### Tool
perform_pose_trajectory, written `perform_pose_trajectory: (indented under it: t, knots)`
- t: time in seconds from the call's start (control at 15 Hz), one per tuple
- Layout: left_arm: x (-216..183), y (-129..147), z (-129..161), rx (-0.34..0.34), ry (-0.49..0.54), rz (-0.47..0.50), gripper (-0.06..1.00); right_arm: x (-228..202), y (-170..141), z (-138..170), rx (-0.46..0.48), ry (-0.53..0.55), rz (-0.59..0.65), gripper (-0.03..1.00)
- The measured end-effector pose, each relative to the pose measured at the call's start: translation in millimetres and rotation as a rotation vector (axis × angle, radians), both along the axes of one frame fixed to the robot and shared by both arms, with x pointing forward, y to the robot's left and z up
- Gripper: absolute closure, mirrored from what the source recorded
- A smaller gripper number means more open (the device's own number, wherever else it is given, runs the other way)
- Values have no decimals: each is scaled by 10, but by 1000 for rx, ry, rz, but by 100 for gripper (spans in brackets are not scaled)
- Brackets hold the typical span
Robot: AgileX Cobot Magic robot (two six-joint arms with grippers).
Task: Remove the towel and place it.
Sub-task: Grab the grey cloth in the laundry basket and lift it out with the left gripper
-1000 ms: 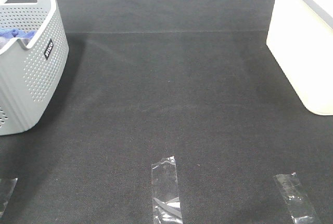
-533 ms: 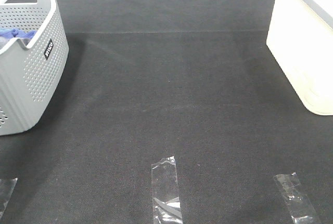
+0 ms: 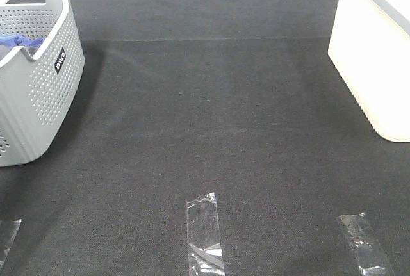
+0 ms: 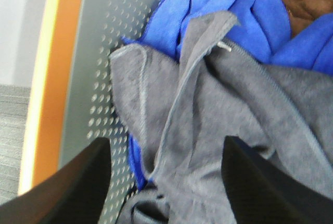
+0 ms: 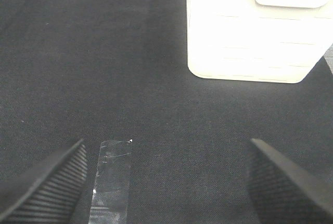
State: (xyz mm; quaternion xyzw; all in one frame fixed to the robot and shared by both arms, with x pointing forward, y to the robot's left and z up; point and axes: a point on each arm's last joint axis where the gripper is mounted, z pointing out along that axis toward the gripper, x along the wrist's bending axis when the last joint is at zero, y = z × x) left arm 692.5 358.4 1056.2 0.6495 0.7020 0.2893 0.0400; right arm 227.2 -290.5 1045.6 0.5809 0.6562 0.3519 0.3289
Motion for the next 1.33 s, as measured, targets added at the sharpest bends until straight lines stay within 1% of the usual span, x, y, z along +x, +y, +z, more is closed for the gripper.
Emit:
perform_pose_trajectory:
  t: [0.27,0.6,0.87,0.93,1.07,1.2,1.27,1.33]
  knots:
    - [195,121,-218,-4,-11,9,35,0,0,0,0,0,0,19]
    - [354,111,-457,-10,-45,-29,35,0,0,0,0,0,0,19]
    - [398,114,-593,-9,-32,-36,43,0,0,0,0,0,0,19]
    - [403,115,-595,-6,-34,-38,48,0,0,0,0,0,0,19]
    - [406,115,-593,-5,-38,-40,66,0,0,0,0,0,0,19]
    - [406,115,-593,-3,-36,-44,87,0,0,0,0,0,0,19]
    - [406,116,-593,4,-32,-55,94,0,0,0,0,0,0,19]
    - [405,116,-594,7,-28,-61,94,0,0,0,0,0,0,19]
